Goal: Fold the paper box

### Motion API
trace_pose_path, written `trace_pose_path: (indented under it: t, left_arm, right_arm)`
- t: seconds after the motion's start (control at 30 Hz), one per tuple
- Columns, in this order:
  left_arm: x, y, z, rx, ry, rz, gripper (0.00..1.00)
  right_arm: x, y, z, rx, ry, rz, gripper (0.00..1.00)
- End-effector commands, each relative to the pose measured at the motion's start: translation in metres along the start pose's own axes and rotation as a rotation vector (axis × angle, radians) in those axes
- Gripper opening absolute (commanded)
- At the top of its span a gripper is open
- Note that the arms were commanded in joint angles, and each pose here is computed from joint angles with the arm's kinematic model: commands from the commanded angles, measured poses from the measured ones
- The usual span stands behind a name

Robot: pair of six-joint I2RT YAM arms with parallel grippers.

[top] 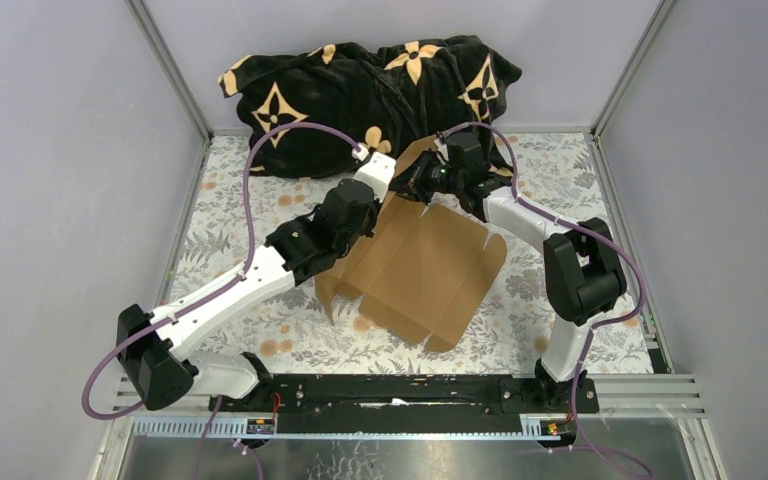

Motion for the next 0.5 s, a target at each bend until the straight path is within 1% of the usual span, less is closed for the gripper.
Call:
trace_pose_path:
  t: [0.0, 0.13, 0.2, 0.3, 0.4, 0.47]
  left_arm:
    - [-0.009, -0.003, 0.001, -0.026, -0.013, 0.035, 0.15]
    - [-0.008, -0.004, 0.0, -0.032, -0.006, 0.043, 0.21]
    - [-0.007, -0.005, -0.002, -0.039, 0.001, 0.051, 0.27]
    - [-0.006, -0.005, -0.004, -0.035, 0.006, 0.053, 0.35]
    - [-0.008, -0.002, -0.01, -0.038, 0.013, 0.027, 0.51]
    - [-0.008, 0.002, -0.016, -0.049, 0.019, 0.003, 0.64]
  right_arm:
    - [0.004, 0.004, 0.005, -0.033, 0.01, -0.028, 0.04]
    - [0.006, 0.001, 0.005, -0.032, 0.014, -0.022, 0.04]
    - [0.005, -0.001, 0.005, -0.034, 0.013, -0.02, 0.04]
    - [0.007, -0.003, 0.004, -0.04, 0.016, -0.015, 0.04]
    - [0.009, -0.007, 0.003, -0.042, 0.016, -0.011, 0.04]
    - [0.01, -0.012, 0.002, -0.039, 0.018, -0.004, 0.04]
Point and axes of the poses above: each gripper's point midway between its finger pads, its own z axis out along the fingers, its own y axis along the line the jaws close on, x = y × z, the point moved 1 cm from there along -z, back along the fingers, and after that the axes turned 6 degrees about z, right-handed, at the moved point
